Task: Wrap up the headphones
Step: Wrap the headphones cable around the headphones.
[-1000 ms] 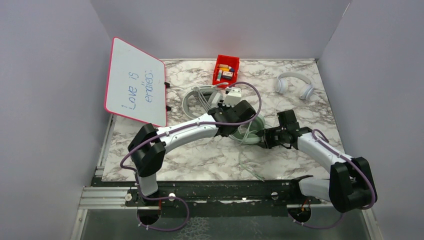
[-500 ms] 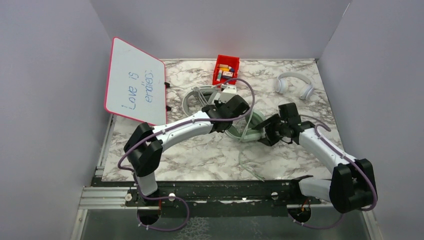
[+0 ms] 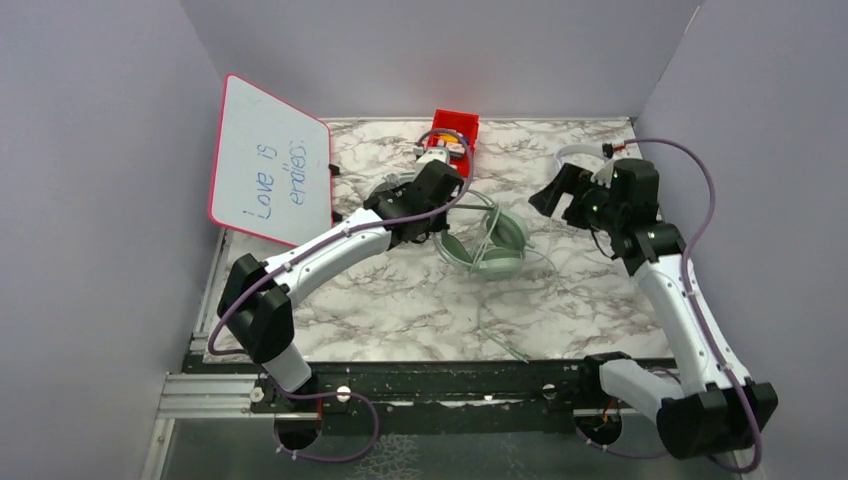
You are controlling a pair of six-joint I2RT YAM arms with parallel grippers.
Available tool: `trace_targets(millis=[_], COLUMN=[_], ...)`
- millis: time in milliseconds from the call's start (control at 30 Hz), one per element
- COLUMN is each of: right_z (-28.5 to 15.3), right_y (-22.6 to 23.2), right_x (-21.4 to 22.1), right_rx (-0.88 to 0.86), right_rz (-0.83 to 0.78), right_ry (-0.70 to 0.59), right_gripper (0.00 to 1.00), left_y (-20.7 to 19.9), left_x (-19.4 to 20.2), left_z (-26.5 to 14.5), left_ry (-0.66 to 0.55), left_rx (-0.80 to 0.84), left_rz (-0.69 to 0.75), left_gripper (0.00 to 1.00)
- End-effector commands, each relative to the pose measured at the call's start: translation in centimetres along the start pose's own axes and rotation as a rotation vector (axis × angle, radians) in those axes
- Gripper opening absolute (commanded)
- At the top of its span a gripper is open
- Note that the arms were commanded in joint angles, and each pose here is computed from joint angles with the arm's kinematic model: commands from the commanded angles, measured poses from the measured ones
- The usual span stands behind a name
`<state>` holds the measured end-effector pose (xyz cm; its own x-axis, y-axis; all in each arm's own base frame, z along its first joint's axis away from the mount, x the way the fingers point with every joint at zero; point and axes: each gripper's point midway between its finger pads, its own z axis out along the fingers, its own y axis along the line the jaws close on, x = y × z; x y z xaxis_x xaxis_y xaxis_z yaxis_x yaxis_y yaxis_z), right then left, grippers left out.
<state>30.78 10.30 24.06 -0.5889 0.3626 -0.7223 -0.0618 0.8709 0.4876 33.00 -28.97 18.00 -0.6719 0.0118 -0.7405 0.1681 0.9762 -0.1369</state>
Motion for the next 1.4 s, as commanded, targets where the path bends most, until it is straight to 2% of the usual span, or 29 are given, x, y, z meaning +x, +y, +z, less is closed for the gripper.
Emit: trace_targets(millis=[0, 167, 300, 400, 433, 500, 600, 767, 933, 1133, 1233, 1367], right_z=[2.6, 3.3, 4.5, 4.7, 4.8, 4.8, 4.7, 5.8, 6.9, 7.8, 8.2, 8.8], right_y=[-3.4, -6.2, -6.5, -5.7, -5.6, -7.3, -9.2, -11.2, -11.5, -12.6, -12.9, -13.5], right_x=[1.5, 1.7, 5.1, 7.5, 7.8, 9.8, 11.7, 12.6, 13.7, 14.1, 15.0, 16.1], right_rx=[0.008, -0.053, -0.132, -0.164, -0.141, 0.109, 0.319, 0.479, 0.557, 0.652, 0.679, 0.694], right_rz=[0.010, 0.186, 0.321, 0.519, 0.621, 0.869, 1.016, 1.092, 1.185, 1.218, 1.230, 1.250], right_ry=[0.166, 0.177, 0.335, 0.433, 0.431, 0.432, 0.447, 0.472, 0.515, 0.495, 0.511, 0.512], right_gripper=[1.00, 1.00, 0.99, 0.95, 0.95, 0.92, 0.89, 0.85, 0.66, 0.62, 0.48, 0.38], left_y=[-1.6, -1.0, -0.3, 0.0, 0.0, -0.1, -0.4, -0.4, -0.5, -0.6, -0.8, -1.1], left_x=[-4.9, -6.4, -6.8, -7.2, -7.4, -7.6, -7.8, -8.1, -8.7, -8.8, -8.9, -8.9], left_z=[-3.6, -5.4, -5.8, -6.2, -6.3, -6.5, -6.7, -7.6, -8.8, -9.6, -9.9, -10.3], left_ry=[-0.079, -0.071, -0.063, -0.081, -0.086, -0.090, -0.093, -0.115, -0.137, -0.147, -0.151, -0.151], left_rx=[0.223, 0.335, 0.379, 0.392, 0.395, 0.409, 0.428, 0.450, 0.485, 0.508, 0.526, 0.553], left_rz=[-0.135, -0.202, -0.232, -0.246, -0.250, -0.253, -0.256, -0.261, -0.266, -0.266, -0.269, -0.268], left_gripper=[0.00, 0.00, 0.00, 0.00, 0.00, 0.00, 0.00, 0.00, 0.00, 0.00, 0.00, 0.00])
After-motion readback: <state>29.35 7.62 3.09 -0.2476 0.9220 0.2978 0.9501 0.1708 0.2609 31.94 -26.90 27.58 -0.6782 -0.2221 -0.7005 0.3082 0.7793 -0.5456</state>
